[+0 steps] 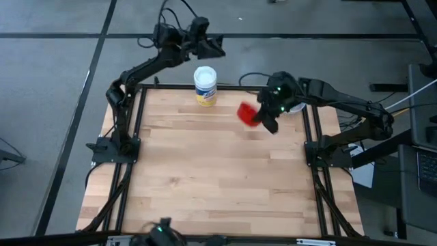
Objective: Nest bowls inside each other
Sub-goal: Stack the red bowl on top of the light blue bowl
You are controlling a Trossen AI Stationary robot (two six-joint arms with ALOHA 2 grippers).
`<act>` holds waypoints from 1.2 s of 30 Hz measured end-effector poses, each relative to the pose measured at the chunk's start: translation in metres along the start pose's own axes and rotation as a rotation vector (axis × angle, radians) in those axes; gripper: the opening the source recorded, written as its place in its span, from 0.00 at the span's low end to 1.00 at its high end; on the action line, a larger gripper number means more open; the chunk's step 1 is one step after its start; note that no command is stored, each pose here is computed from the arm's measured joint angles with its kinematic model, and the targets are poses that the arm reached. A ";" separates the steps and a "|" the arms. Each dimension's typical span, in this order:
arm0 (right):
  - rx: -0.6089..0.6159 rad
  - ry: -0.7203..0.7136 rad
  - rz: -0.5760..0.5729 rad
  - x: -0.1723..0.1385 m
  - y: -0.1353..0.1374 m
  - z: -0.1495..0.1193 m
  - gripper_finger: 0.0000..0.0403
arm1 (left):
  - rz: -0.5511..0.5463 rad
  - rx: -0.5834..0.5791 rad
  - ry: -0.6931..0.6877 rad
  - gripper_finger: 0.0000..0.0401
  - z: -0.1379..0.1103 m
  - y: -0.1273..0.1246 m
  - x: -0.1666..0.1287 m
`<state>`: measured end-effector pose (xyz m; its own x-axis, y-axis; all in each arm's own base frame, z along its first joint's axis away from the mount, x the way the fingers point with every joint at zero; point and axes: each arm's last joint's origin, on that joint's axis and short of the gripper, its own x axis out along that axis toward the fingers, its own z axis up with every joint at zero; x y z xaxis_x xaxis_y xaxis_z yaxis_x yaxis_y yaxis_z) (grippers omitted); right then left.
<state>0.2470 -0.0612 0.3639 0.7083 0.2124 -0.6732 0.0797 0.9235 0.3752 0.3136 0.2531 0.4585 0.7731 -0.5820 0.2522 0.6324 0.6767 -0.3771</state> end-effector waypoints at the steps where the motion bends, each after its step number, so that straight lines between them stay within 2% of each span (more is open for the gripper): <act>1: 0.020 0.008 -0.081 -0.001 -0.007 -0.001 0.00 | 0.016 0.004 -0.006 0.15 0.002 0.001 -0.007; 9: 0.165 0.065 -0.542 -0.024 -0.056 -0.011 0.00 | 0.108 0.016 -0.037 0.12 0.015 0.004 -0.047; 14: 0.273 0.073 -0.714 -0.040 -0.085 -0.016 0.00 | 0.153 0.041 -0.052 0.12 0.020 0.004 -0.067; 22: 0.387 0.151 -0.784 -0.033 -0.122 -0.023 0.00 | 0.180 0.058 -0.064 0.12 0.023 0.002 -0.079; 27: 0.491 0.253 -0.799 -0.008 -0.147 -0.051 0.00 | 0.178 0.069 -0.063 0.12 0.023 0.002 -0.079; 31: 0.555 0.268 -0.805 0.006 -0.159 -0.073 0.00 | 0.174 0.072 -0.061 0.12 0.023 0.002 -0.077; 36: 0.573 0.214 -0.838 0.006 -0.168 -0.077 0.00 | 0.163 0.068 -0.057 0.12 0.022 0.002 -0.072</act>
<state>0.1838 -0.1906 0.2478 0.1372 -0.3242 -0.9360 0.8508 0.5225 -0.0563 0.2602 0.3067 0.4586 0.8660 -0.4367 0.2436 0.4987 0.7902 -0.3563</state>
